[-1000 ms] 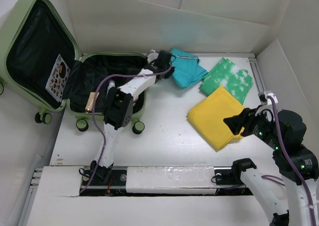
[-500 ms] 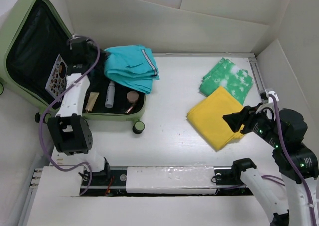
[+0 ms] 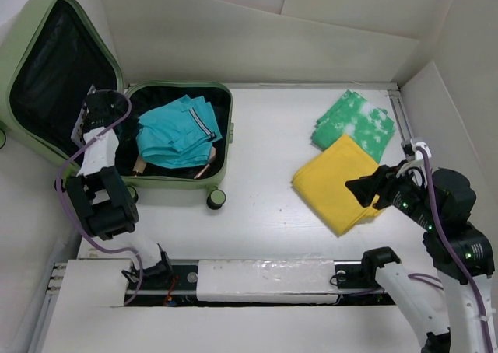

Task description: Pack the luggage

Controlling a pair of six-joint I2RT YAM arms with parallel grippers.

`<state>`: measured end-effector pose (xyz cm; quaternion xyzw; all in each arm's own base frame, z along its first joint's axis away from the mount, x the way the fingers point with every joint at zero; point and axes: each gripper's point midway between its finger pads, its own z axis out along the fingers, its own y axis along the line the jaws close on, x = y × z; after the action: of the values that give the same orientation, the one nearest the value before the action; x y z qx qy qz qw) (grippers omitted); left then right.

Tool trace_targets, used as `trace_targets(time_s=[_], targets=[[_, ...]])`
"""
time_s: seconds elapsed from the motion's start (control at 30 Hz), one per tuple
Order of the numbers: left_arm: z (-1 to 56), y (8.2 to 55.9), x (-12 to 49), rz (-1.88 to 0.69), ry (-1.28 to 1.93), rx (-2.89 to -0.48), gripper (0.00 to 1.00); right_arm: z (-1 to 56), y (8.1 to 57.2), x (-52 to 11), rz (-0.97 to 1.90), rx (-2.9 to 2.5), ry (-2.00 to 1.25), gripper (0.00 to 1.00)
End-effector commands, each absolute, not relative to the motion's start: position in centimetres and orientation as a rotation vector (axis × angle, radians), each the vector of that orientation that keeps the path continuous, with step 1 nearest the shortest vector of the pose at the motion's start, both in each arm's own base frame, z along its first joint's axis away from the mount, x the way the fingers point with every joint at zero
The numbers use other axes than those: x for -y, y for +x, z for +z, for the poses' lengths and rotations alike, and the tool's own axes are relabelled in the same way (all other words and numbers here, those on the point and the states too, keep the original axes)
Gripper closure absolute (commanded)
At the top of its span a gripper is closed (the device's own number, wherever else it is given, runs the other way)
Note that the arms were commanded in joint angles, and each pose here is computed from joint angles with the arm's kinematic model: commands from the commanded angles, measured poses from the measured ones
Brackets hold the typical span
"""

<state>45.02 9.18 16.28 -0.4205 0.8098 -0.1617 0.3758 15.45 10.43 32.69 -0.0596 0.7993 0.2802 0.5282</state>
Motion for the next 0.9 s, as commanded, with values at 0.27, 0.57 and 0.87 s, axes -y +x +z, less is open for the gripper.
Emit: trace_targets(time_s=[0.27,0.57,0.87], targets=[[20.3,41.7,-11.7,-0.228,-1.085,-2.026,0.32,32.4,16.1,-10.1,0.642,-1.923,-0.114,0.21],[28.1,37.2,18.4,-0.565,-0.347,-2.087,0.16,32.3,17.4,-7.5,0.505,-1.962,0.060,0.33],[14.9,25.4,39.7,-0.779,0.021,-2.478,0.18,34.8,16.8,-5.3,0.400,-1.918,0.150,0.75]])
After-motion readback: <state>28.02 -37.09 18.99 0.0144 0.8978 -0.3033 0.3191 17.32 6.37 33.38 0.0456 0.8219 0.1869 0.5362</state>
